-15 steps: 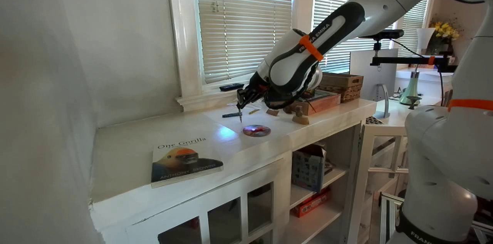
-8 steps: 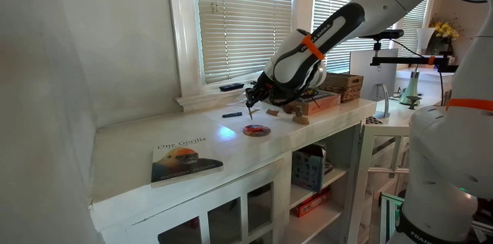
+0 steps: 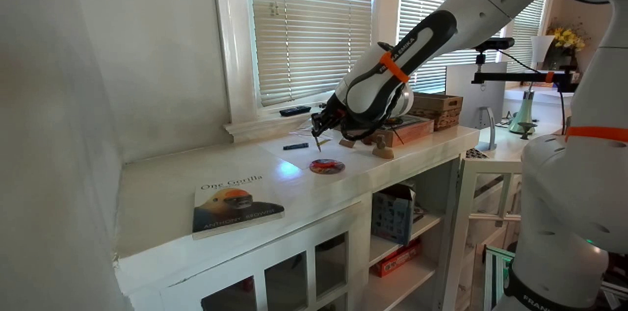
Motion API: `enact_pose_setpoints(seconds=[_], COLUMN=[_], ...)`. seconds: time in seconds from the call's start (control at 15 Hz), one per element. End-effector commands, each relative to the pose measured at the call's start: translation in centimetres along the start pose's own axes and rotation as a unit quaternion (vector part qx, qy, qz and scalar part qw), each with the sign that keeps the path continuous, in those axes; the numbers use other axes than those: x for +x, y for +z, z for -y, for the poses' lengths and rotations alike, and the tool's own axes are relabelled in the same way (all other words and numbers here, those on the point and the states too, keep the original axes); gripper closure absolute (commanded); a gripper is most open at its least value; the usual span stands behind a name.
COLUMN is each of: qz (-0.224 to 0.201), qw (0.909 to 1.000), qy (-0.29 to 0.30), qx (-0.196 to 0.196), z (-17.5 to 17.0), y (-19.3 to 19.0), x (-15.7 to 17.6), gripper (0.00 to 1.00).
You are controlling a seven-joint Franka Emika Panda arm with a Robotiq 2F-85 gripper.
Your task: Pick up the crayon from the counter and write on the paper
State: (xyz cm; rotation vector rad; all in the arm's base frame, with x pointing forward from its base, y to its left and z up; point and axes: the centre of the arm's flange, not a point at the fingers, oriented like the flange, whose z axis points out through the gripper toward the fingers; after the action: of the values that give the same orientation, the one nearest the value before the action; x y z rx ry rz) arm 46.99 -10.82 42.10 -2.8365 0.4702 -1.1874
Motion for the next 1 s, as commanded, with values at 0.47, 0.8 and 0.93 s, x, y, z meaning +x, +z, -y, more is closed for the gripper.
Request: enact_pose_setpoints(seconds=[0.47, 0.8, 0.93], qz=[-0.030, -0.021, -0.021], qw=[0.9982, 0.9963, 0.9964], qy=[-0.046, -0.070, -0.070], qx=[0.026, 0.045, 0.043], z=[3.7, 6.0, 5.9], y=[2.8, 2.6, 2.5], x=[-1.7, -2.4, -2.3], gripper=[0.98, 0.98, 0.98])
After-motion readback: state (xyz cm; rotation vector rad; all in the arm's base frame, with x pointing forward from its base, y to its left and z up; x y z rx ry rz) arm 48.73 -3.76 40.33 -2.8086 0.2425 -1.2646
